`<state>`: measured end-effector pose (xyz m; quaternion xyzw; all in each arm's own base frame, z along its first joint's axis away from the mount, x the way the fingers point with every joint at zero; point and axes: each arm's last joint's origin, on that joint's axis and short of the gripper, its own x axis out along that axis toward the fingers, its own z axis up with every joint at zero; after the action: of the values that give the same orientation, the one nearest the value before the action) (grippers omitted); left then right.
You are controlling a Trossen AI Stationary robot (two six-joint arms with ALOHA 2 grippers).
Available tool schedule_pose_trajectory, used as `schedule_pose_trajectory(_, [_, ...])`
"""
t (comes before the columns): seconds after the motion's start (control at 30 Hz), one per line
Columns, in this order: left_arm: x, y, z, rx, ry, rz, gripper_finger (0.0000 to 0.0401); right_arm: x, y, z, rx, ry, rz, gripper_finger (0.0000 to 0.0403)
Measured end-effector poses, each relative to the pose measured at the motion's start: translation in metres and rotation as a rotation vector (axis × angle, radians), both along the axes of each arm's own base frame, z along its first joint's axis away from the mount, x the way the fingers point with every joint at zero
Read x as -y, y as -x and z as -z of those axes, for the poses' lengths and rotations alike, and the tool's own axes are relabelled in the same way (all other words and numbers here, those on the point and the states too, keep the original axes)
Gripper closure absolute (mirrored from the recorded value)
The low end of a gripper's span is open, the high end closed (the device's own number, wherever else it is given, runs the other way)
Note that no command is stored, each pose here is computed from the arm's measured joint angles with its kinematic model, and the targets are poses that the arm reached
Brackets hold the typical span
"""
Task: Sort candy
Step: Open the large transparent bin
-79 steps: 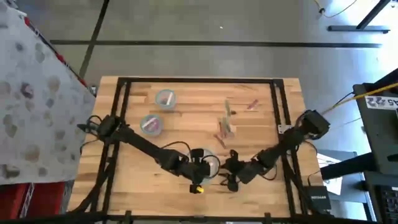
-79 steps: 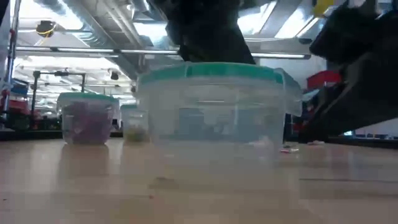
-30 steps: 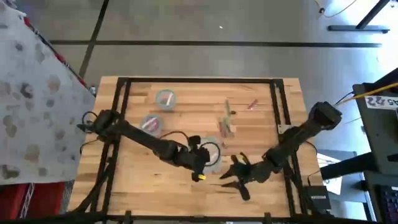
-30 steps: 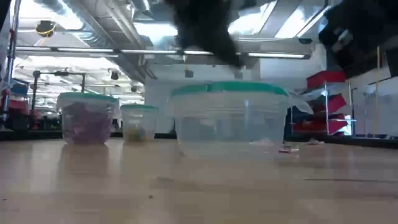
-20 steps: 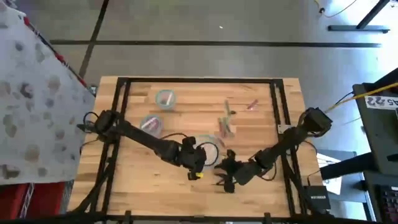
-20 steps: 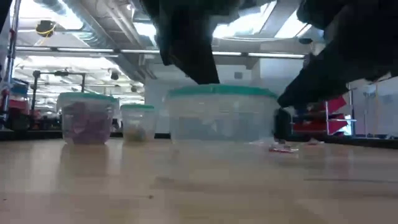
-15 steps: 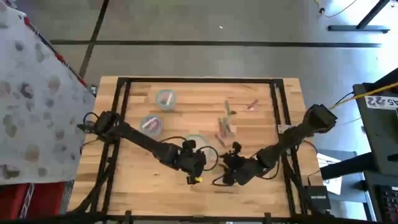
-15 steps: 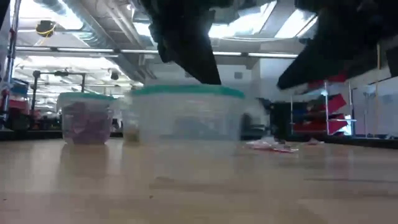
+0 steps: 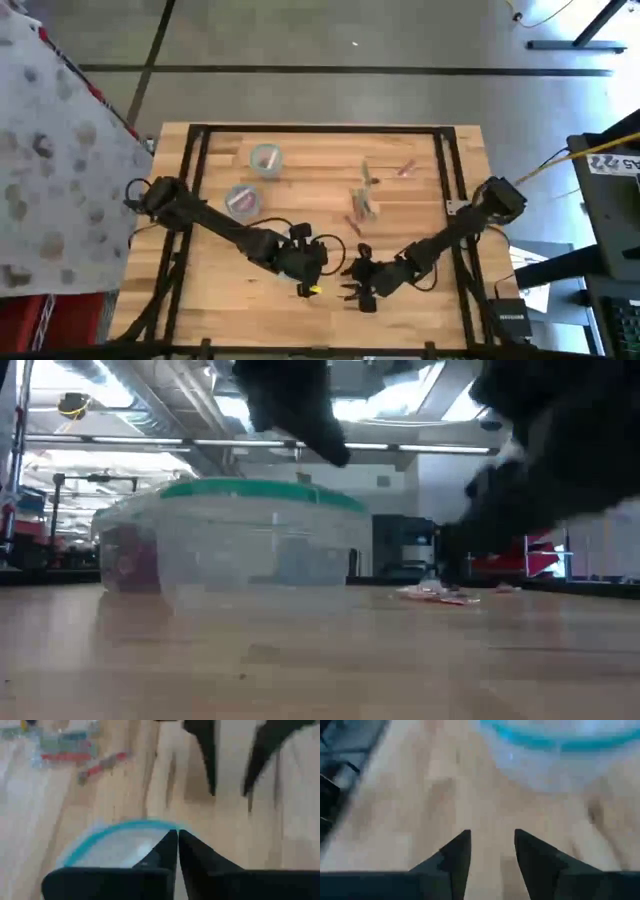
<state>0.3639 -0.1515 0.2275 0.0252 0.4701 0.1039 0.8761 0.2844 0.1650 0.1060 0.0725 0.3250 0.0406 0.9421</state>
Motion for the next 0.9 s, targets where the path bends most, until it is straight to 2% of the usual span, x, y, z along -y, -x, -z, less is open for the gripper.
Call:
schedule_pose_trajectory(0.17, [-0.006,0.011,0.013,-0.101,-0.026,-0.067,0.0401,0.022,-0.02,0.01,0.027,-0.014,-0.02,0.0262])
schedule_pose_trajectory(0.3, [-0.007,0.014,0.028,-0.102,-0.045,-0.004,0.0401,0.04,-0.031,0.007,0.069,-0.029,-0.033,0.0262])
schedule_pose_trajectory(0.43, [-0.008,0.016,0.041,-0.075,-0.043,0.003,0.0401,0.047,-0.037,0.002,0.103,-0.09,-0.112,0.0262])
schedule_pose_trajectory(0.57, [-0.01,0.017,0.055,-0.022,-0.032,0.004,0.0401,0.043,-0.037,0.0,0.129,-0.101,-0.17,0.0262])
schedule_pose_trajectory(0.7, [-0.016,0.019,0.068,0.027,0.007,-0.043,0.0401,0.03,-0.036,-0.009,0.2,-0.207,-0.338,0.0262])
schedule_pose_trajectory(0.83, [-0.016,0.018,0.07,0.057,0.028,-0.032,0.0401,0.011,-0.03,-0.019,0.226,-0.219,-0.397,0.0262])
schedule_pose_trajectory(0.9, [-0.014,0.015,0.07,0.082,0.032,-0.006,0.0401,-0.002,-0.023,-0.029,0.261,-0.214,-0.475,0.0262])
